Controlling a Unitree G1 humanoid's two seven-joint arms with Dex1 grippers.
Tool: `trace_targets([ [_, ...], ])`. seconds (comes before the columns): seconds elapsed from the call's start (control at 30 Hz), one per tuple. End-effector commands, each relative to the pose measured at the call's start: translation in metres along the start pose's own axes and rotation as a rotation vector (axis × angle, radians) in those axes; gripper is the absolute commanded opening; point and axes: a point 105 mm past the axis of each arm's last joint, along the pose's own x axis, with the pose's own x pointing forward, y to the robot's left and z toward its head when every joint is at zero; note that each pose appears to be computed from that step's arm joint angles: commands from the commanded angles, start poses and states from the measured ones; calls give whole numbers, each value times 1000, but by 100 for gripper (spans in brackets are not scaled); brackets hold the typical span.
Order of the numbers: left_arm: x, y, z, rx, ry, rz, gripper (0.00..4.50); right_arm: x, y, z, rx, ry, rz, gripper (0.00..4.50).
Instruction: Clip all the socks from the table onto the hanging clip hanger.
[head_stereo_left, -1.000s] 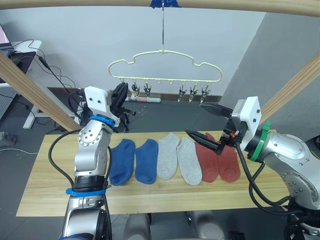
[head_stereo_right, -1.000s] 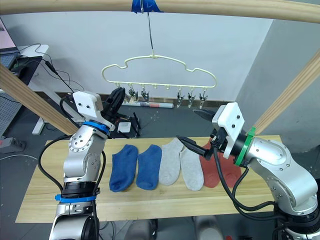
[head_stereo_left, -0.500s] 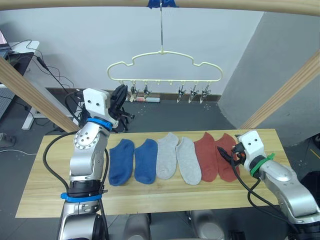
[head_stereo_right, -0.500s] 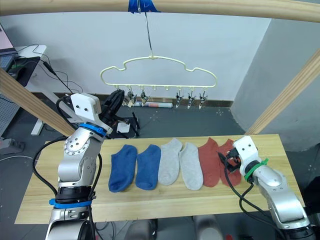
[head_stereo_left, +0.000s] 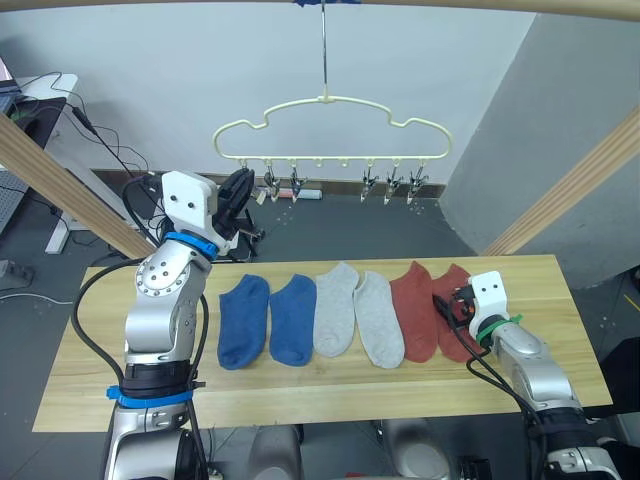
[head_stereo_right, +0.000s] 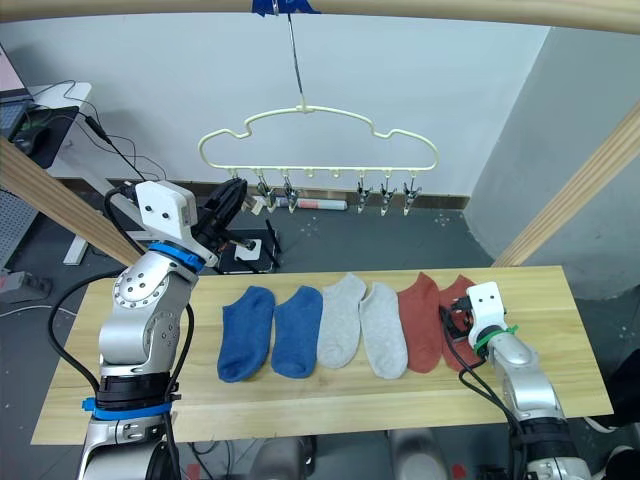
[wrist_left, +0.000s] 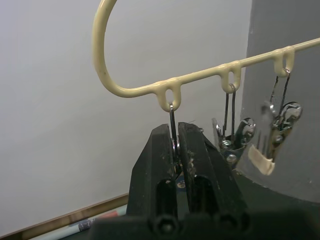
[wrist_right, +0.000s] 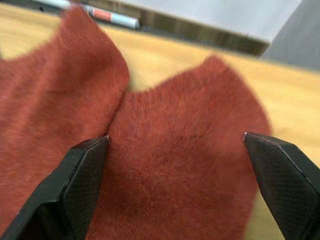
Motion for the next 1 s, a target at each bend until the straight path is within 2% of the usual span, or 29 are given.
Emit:
trace_targets([
  [0.03,-3,1,15,27,-35,-16,0,0,-9,-20,81,72,-46,390],
  [0.27,-7,3,15,22,-16,-33,0,-4,-8,-32,96,113,-59,148],
  [0.4,-8,0,16,-10,-7,-65,0,-8,-5,-18,8,54,-18,6],
  [0.6,-11,-8,20,-70,13,-141,0,-23,39,49,-394,-182,232,2],
  [0.73,-11,-13,26,-116,20,-178,0,-29,92,101,-633,-376,408,2],
  [0.83,-9,-15,29,-132,24,-191,0,-26,131,130,-706,-475,499,2],
  [1.0,-8,-18,31,-158,27,-200,0,-16,184,159,-709,-569,573,2],
])
